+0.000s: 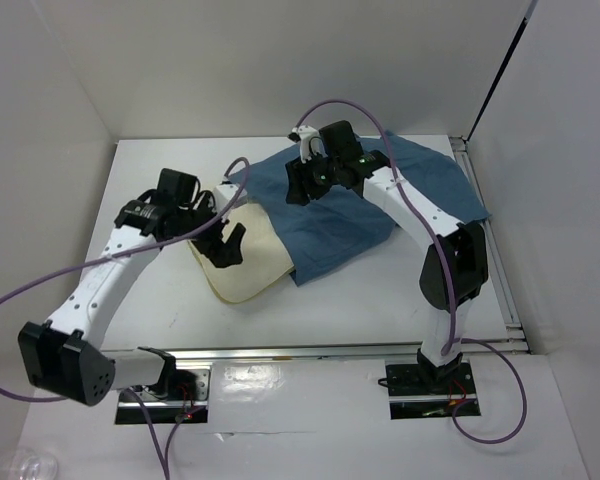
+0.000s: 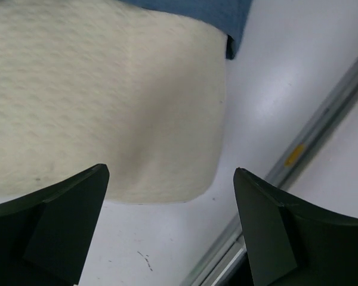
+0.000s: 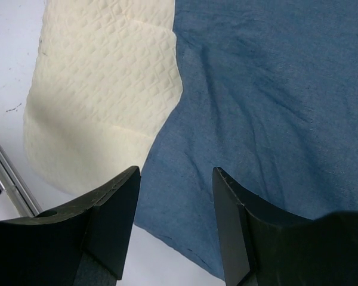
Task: Put the pillow into the pillowcase
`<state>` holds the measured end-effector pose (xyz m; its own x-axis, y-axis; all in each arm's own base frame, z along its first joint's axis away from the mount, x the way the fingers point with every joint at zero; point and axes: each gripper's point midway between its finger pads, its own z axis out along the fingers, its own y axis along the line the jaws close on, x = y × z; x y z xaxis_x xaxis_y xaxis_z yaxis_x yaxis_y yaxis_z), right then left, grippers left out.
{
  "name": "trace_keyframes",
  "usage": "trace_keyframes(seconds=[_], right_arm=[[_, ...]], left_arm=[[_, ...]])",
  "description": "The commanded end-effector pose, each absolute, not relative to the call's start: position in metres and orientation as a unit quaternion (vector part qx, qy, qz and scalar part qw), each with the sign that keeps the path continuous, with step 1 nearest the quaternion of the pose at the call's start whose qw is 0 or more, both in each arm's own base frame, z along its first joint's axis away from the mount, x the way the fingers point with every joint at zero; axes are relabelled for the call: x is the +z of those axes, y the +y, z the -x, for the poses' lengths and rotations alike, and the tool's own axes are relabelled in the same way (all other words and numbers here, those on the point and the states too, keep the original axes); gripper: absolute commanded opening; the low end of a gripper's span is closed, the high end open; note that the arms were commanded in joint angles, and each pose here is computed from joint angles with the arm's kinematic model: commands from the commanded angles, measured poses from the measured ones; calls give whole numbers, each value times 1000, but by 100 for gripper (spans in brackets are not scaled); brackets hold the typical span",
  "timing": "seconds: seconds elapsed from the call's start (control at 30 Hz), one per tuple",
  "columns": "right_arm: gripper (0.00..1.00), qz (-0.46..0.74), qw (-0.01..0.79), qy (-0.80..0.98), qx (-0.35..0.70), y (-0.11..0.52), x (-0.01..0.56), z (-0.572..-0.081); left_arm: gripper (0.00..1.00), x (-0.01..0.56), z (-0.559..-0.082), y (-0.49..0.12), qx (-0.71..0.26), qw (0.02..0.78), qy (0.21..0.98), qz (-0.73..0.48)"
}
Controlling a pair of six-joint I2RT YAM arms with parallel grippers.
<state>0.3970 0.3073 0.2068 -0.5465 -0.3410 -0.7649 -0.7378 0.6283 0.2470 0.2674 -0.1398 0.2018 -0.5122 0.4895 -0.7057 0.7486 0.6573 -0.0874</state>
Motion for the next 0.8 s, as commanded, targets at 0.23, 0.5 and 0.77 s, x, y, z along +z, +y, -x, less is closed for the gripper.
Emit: trace_keyframes(seconds=[0.23,0.5,0.77], right_arm=[[59,356,405,793,283,318,247,-396],[59,363,401,795,275,312,241,-381],[59,368,394,797,271,311,235,-375]], left_arm=[[100,179,-261,-175,-153,360,794,-466],[100,140,-283,-149,-9,419,752,-509],[100,119,-263,-168,-40,405,733,-546]])
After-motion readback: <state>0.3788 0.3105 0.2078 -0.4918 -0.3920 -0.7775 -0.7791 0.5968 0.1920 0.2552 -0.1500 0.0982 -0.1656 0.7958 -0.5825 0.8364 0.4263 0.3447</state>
